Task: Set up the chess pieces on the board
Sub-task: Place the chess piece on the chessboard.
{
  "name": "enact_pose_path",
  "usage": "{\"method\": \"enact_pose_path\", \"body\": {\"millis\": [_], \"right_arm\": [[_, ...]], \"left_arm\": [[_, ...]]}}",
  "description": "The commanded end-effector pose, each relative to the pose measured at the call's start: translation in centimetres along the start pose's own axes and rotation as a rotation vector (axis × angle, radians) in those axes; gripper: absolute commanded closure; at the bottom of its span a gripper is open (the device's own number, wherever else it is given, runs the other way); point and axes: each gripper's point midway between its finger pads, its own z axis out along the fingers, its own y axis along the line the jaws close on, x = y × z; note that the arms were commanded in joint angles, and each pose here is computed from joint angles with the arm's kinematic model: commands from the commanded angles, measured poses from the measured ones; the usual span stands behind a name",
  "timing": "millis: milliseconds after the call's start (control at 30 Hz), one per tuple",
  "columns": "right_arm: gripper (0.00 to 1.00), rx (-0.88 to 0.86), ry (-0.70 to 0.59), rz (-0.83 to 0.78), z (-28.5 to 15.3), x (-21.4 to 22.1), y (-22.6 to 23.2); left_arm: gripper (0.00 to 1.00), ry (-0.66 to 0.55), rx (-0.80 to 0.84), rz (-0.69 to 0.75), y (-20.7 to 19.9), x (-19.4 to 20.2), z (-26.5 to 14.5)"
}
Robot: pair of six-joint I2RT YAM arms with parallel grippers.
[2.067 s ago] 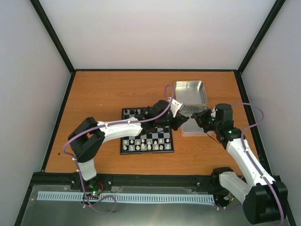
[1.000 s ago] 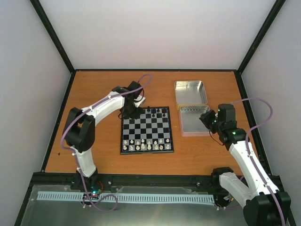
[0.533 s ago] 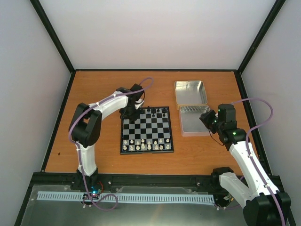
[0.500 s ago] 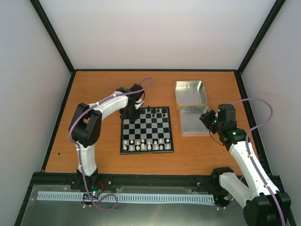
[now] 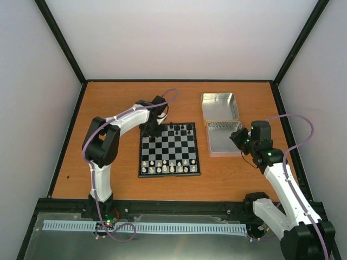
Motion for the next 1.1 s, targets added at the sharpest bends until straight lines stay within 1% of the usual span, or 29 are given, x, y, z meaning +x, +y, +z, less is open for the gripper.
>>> {"method": "enact_pose_path", "body": {"millis": [0,233,433,600,733,1067], "right_arm": [[0.95,-0.005,-0.005,0.009,-0.2,0.1,-0.1],[0.95,-0.002,-0.010,0.008,-0.4,0.1,-0.2],[0.95,-0.003,-0.006,0.012,-0.4,0.2,-0.3],[0.95,-0.006,-0.006,0.013,-0.5,0.2,-0.2],[0.95,-0.008,-0.006,0.014,-0.4,0.2,-0.2],[0.95,-0.011,0.000,0.015,-0.2,0.3,-0.2]], "left_arm": [[0.93,-0.029,-0.022,-0.008,0.7,-1.6,0.0],[0.90,-0.025,-0.024,-0.012,0.9,-1.4,-0.4],[0.96,-0.026,-0.006,-0.004,0.7,-1.2,-0.9],[0.97,-0.015,-0.006,-0.002,0.7,-0.9,-0.8],[0.99,-0.010,-0.005,0.001,0.7,-0.8,-1.0],[0.99,0.003,-0.026,0.008,1.1,-0.3,-1.3]]}}
